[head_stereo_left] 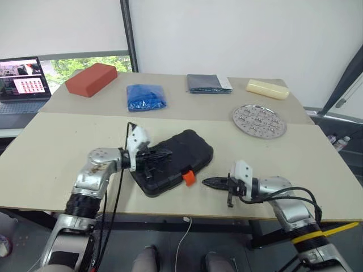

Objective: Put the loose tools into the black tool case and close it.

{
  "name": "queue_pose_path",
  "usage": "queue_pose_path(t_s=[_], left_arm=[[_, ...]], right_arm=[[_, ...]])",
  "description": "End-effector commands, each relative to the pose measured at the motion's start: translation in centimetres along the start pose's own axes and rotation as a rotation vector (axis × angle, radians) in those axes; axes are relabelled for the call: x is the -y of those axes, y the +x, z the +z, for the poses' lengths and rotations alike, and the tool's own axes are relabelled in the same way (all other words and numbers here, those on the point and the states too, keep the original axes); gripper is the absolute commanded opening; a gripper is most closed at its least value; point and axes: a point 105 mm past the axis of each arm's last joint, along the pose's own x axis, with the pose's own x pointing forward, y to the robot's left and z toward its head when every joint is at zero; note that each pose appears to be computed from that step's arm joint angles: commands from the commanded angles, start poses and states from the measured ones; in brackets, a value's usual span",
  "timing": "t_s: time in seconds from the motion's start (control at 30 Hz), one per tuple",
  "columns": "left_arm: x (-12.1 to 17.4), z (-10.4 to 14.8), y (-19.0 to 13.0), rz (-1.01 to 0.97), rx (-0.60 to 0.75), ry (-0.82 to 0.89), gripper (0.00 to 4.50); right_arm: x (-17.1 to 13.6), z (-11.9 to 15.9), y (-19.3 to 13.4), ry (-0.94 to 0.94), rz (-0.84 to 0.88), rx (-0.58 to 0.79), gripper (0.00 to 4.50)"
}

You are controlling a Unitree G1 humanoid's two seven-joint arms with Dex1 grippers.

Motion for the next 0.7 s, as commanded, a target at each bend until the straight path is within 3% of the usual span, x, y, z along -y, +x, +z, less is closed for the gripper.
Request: queue_pose_path(t_s=[0.03,0.43,0.7], left_arm=[[2.2,-4.8,0.9,-0.017,-0.144,-0.133,0.01],[2.4,-4.3,0.5,-0.024,-0.145,-0.149,0.01],[2.4,-4.7,0.4,-0.010,-0.147,-0.170,0.01]], right_arm=[[0.1,2.0,1.1,-0.028,-0.007,0.053,0.00],[0.6,-0.3,4.2,-0.040,-0.026,-0.019,0.00],[1.1,1.4,4.9,-0.044,-0.072,0.084,0.00]])
